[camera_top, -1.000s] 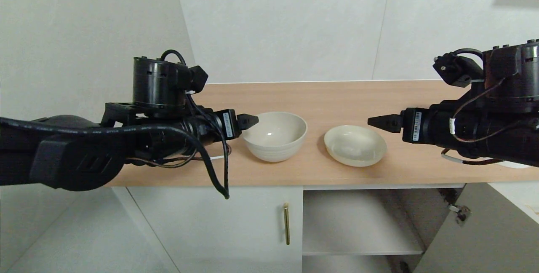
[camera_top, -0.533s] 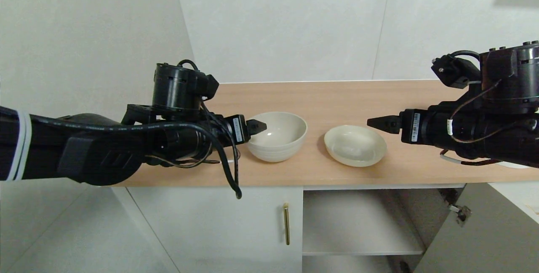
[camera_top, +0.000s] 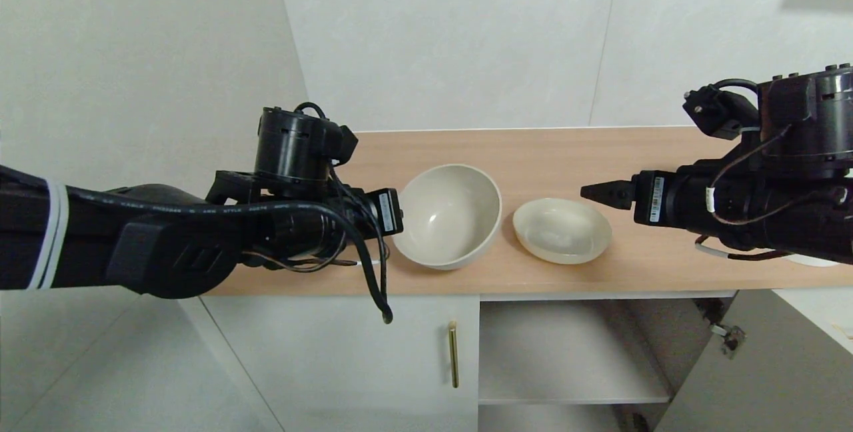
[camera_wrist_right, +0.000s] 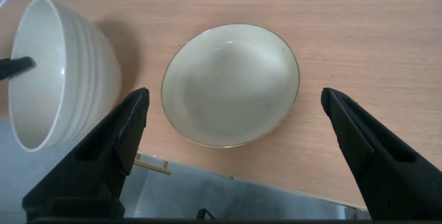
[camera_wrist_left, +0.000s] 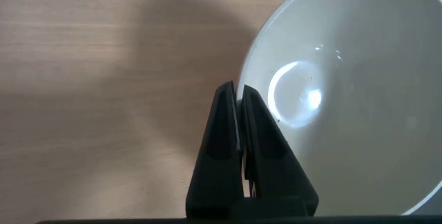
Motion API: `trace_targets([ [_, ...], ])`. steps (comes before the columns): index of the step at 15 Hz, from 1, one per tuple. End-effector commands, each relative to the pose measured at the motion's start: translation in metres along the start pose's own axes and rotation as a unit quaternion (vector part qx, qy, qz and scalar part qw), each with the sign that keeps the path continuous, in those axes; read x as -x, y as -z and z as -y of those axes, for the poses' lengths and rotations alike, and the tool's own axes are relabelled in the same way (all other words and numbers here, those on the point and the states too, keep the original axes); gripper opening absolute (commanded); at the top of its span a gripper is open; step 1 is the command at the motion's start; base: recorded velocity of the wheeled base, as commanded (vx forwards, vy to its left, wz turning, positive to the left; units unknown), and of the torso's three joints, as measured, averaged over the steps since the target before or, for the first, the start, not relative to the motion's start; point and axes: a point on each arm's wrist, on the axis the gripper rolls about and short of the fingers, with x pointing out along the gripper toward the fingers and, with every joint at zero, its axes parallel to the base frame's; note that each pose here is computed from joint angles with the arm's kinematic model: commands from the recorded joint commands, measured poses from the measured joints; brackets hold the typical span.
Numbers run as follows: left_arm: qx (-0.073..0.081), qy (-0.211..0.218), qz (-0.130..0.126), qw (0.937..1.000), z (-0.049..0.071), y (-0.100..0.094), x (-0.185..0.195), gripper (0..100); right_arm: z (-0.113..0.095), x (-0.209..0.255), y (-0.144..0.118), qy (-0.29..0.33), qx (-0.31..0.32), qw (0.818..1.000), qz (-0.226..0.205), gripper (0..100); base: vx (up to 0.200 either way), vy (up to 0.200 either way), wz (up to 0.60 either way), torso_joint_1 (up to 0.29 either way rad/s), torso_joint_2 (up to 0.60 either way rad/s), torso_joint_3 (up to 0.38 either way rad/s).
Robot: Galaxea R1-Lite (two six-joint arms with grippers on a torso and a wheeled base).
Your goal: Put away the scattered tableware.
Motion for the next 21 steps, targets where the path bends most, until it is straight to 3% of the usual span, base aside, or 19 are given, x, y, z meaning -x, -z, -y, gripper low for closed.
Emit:
trace_targets([
  [1,0.000,0.003,0.007,1.0000,0.001,-0.003,0.005,0,-0.001,-0.003,0.000,0.002,0.000,1.000,-0.002,100,0.000,0.000,0.00,0.000,0.00,0.000],
  [9,0.000,0.006,0.010,0.9999,0.003,-0.004,0.009,0,0.008,-0.064,0.021,0.134,-0.008,0.988,-0.071,100,0.000,0.000,0.00,0.000,0.00,0.000],
  [16,-0.002,0.013,0.015,0.9998,0.005,-0.005,0.017,0,0.014,-0.079,0.028,0.153,-0.007,0.985,-0.085,100,0.000,0.000,0.00,0.000,0.00,0.000],
  [17,-0.002,0.014,0.016,0.9998,0.006,-0.006,0.018,0,0.014,-0.080,0.029,0.152,-0.007,0.985,-0.086,0,0.000,0.000,0.00,0.000,0.00,0.000],
  [21,-0.002,0.014,0.015,0.9998,0.006,-0.004,0.020,0,0.014,-0.085,0.032,0.149,-0.007,0.984,-0.094,0,0.000,0.000,0.00,0.000,0.00,0.000],
])
